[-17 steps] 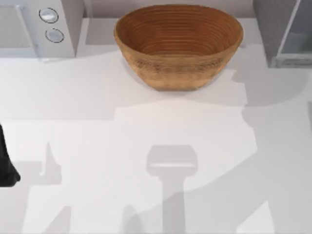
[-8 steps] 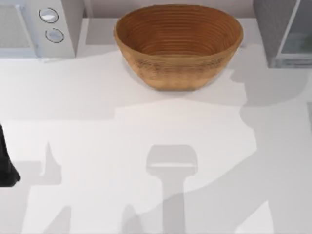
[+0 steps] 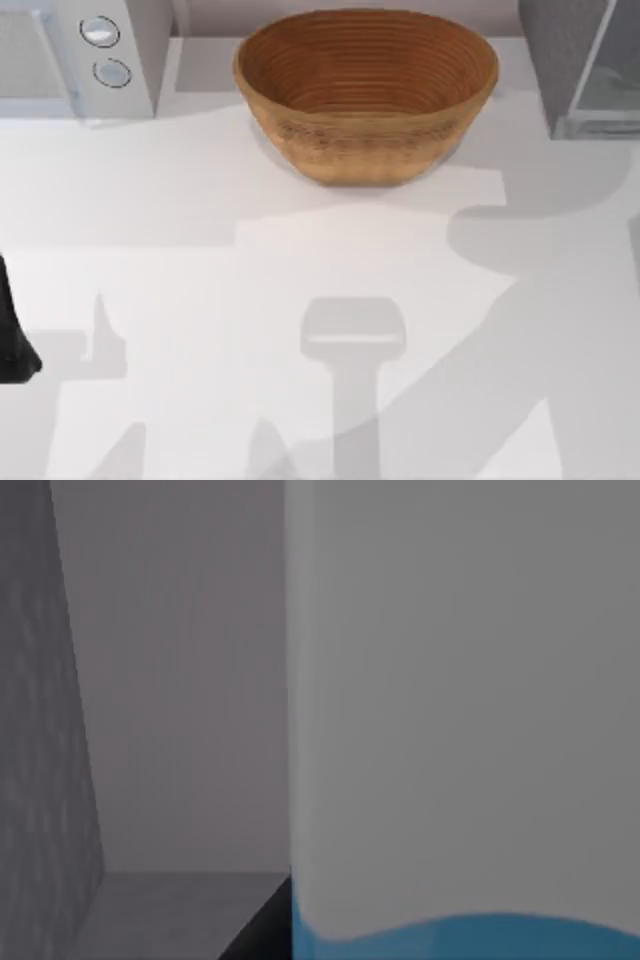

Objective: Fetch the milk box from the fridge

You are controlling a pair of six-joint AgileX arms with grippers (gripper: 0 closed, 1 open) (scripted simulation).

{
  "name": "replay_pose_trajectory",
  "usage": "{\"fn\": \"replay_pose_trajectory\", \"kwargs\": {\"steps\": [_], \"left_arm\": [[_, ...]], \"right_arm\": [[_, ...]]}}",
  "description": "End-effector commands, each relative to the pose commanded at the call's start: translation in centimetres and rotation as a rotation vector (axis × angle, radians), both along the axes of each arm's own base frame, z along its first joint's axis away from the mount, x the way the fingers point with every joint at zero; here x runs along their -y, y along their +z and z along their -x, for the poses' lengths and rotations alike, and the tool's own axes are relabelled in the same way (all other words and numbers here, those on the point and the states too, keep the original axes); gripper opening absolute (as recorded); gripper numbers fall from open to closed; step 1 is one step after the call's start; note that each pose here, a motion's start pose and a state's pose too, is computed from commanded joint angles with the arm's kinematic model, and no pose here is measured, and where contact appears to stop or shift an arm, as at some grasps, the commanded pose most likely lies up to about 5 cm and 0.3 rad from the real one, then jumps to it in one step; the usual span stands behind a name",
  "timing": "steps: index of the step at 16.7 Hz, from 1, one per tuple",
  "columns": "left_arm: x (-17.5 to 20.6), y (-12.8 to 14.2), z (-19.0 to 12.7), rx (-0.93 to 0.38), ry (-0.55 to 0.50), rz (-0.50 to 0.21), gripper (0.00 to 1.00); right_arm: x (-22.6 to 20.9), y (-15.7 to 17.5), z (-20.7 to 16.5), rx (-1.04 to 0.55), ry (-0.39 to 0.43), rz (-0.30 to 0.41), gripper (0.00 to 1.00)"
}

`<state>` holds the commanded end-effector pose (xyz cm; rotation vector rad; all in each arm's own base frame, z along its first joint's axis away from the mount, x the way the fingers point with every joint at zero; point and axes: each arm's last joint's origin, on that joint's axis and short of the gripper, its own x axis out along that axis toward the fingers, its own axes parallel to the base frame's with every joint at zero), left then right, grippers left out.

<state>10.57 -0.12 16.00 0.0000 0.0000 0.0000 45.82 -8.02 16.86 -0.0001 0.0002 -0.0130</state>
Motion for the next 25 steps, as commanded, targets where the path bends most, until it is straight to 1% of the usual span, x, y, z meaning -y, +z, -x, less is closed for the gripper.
{"fn": "replay_pose_trajectory", "kwargs": {"steps": [4, 6, 8, 13, 15, 21, 25], "left_arm": [[0.0, 0.0, 0.0, 0.0, 0.0, 0.0, 1.0], [0.0, 0.0, 0.0, 0.0, 0.0, 0.0, 1.0], [0.0, 0.0, 0.0, 0.0, 0.0, 0.0, 1.0], [0.0, 0.0, 0.0, 0.0, 0.0, 0.0, 1.0], [0.0, 0.0, 0.0, 0.0, 0.0, 0.0, 1.0], [0.0, 0.0, 0.0, 0.0, 0.0, 0.0, 1.0], [0.0, 0.0, 0.0, 0.0, 0.0, 0.0, 1.0]], "right_arm": [[0.0, -0.2, 0.1, -0.005, 0.001, -0.003, 0.0], [-0.1, 0.0, 0.9, 0.0, 0.006, -0.002, 0.0], [-0.1, 0.2, 2.4, 0.004, 0.007, -0.002, 0.0], [-0.1, -0.5, 8.1, -0.02, 0.002, -0.007, 0.0], [-0.1, -0.4, 9.6, -0.011, 0.001, -0.004, 0.0], [-0.3, -0.4, 9.9, -0.011, 0.005, -0.006, 0.0], [-1.1, 1.1, 11.1, -0.012, 0.01, -0.004, 0.0]]}}
